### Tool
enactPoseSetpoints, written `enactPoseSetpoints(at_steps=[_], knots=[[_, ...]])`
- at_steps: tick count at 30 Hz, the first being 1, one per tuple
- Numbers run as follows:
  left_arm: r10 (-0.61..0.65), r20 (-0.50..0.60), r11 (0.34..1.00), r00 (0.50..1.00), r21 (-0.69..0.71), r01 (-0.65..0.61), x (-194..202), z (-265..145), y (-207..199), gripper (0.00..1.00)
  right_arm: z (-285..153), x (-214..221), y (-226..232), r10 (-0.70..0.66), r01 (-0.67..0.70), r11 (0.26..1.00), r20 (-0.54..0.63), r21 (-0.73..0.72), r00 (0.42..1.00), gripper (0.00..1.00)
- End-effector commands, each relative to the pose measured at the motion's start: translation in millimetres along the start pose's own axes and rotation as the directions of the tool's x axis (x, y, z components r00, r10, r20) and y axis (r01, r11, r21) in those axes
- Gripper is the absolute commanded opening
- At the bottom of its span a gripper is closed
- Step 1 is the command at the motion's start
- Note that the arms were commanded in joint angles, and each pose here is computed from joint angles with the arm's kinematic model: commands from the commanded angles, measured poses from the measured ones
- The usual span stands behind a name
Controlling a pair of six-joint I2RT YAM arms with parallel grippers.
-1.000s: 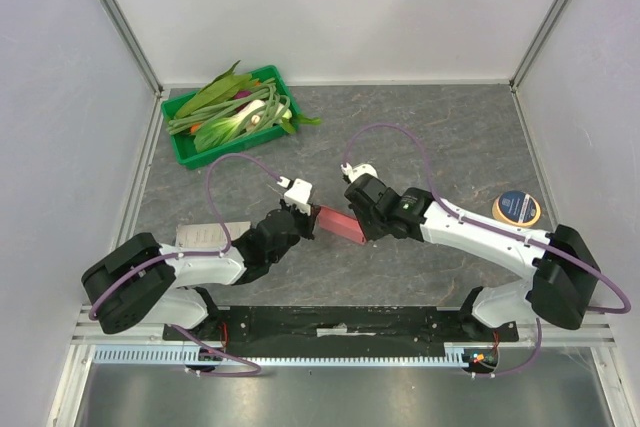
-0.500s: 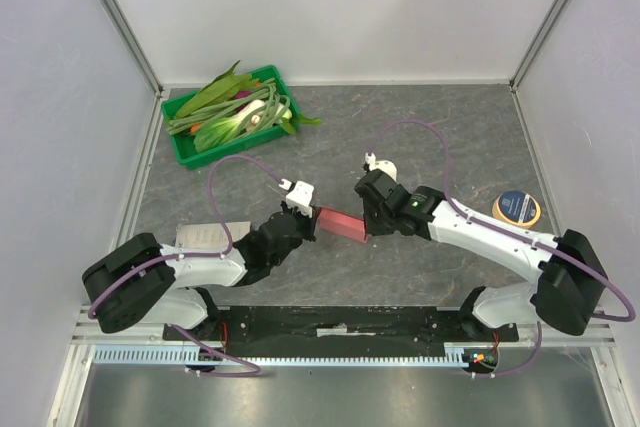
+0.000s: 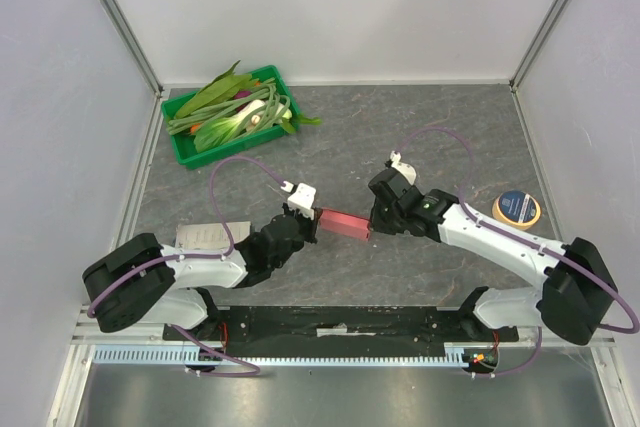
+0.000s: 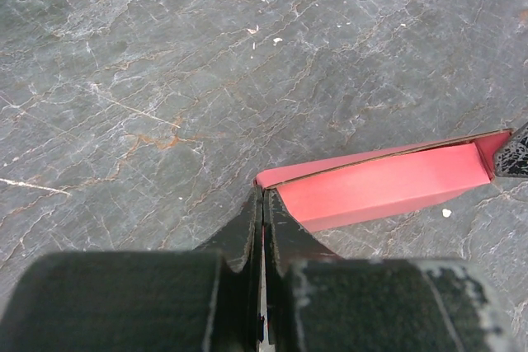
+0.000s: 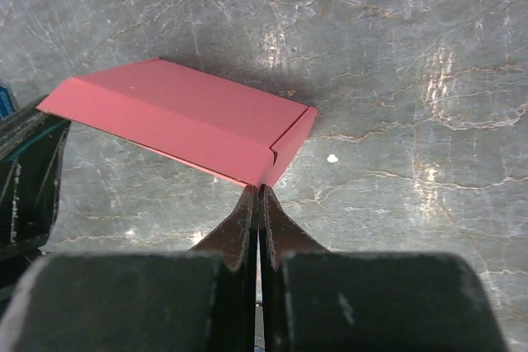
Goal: Fold the paper box
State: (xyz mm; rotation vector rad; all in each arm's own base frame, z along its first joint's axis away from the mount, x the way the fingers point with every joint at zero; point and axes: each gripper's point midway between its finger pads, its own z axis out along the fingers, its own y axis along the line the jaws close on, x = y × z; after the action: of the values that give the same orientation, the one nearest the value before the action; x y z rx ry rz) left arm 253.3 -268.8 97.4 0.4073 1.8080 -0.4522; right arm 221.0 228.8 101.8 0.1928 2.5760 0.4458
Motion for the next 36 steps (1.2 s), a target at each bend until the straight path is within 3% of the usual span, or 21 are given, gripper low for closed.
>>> enactPoseSetpoints(at_steps=[1,11,23,33,36], knots=[[0.067,-0.137,0.997,0.988,0.052,-0.061,40,-8,-9,0.02,-14,-27,48,0.173,-0.156,0.964,0.059,-0.215,0.983,0.00],[0.075,-0.133,0.996,0.988,0.049,-0.069,40,-9,-9,0.02,-7,-25,40,0.172,-0.157,0.968,0.059,-0.195,0.983,0.00],[0.088,-0.157,0.996,0.984,0.031,-0.084,47,-5,-6,0.02,-14,-20,-4,-0.115,0.118,0.992,0.091,-0.033,0.989,0.00],[0.078,-0.157,0.997,0.985,0.028,-0.075,46,-6,-6,0.02,-2,-11,-14,-0.152,0.153,0.988,0.070,-0.012,0.986,0.00],[0.053,-0.163,0.999,0.985,0.019,-0.050,50,-6,-6,0.02,2,-13,-6,-0.139,0.146,0.988,0.114,-0.057,0.984,0.00]])
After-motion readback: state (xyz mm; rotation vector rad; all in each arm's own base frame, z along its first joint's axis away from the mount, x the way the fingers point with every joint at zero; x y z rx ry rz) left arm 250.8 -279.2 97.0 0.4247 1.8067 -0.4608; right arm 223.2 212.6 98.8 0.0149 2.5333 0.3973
